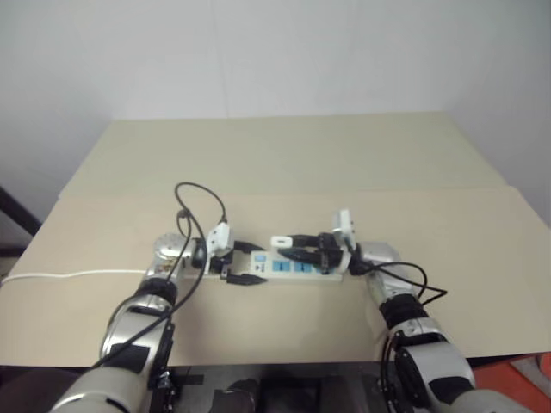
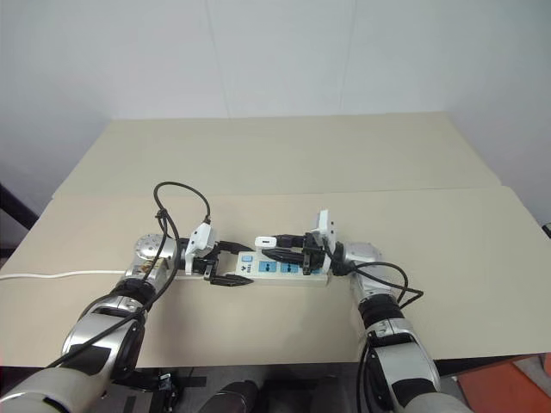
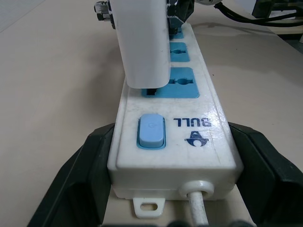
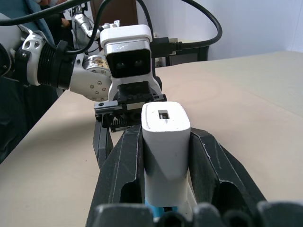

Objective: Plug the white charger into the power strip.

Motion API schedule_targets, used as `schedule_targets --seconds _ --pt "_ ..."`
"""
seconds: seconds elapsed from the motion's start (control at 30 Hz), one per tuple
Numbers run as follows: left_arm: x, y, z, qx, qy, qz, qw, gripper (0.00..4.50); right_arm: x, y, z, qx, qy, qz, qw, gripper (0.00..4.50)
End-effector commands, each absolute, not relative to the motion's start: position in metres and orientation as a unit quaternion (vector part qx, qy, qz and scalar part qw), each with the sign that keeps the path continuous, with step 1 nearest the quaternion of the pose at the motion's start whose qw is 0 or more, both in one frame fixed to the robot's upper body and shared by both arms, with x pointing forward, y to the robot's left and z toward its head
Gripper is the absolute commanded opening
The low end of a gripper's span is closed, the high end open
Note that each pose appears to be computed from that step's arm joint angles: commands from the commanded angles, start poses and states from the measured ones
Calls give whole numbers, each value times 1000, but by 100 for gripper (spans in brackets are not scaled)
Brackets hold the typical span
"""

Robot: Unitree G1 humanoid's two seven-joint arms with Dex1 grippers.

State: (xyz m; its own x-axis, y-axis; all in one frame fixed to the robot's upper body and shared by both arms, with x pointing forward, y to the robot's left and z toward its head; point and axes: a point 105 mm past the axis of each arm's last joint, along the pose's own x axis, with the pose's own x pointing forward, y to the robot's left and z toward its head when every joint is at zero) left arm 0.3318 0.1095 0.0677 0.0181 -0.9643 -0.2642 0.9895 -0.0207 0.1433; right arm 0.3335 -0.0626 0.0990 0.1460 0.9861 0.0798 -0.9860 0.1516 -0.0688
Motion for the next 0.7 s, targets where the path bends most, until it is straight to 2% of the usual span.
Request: schedule_targets --seconds 0.03,0.4,0.7 --pt "328 115 62 163 64 -706 686 326 327 -70 67 9 4 643 766 110" --pt "329 115 63 163 64 -706 687 326 335 -83 62 -41 18 632 774 110" --pt "329 115 63 163 64 -705 687 326 342 -104 47 -87 76 614 781 110"
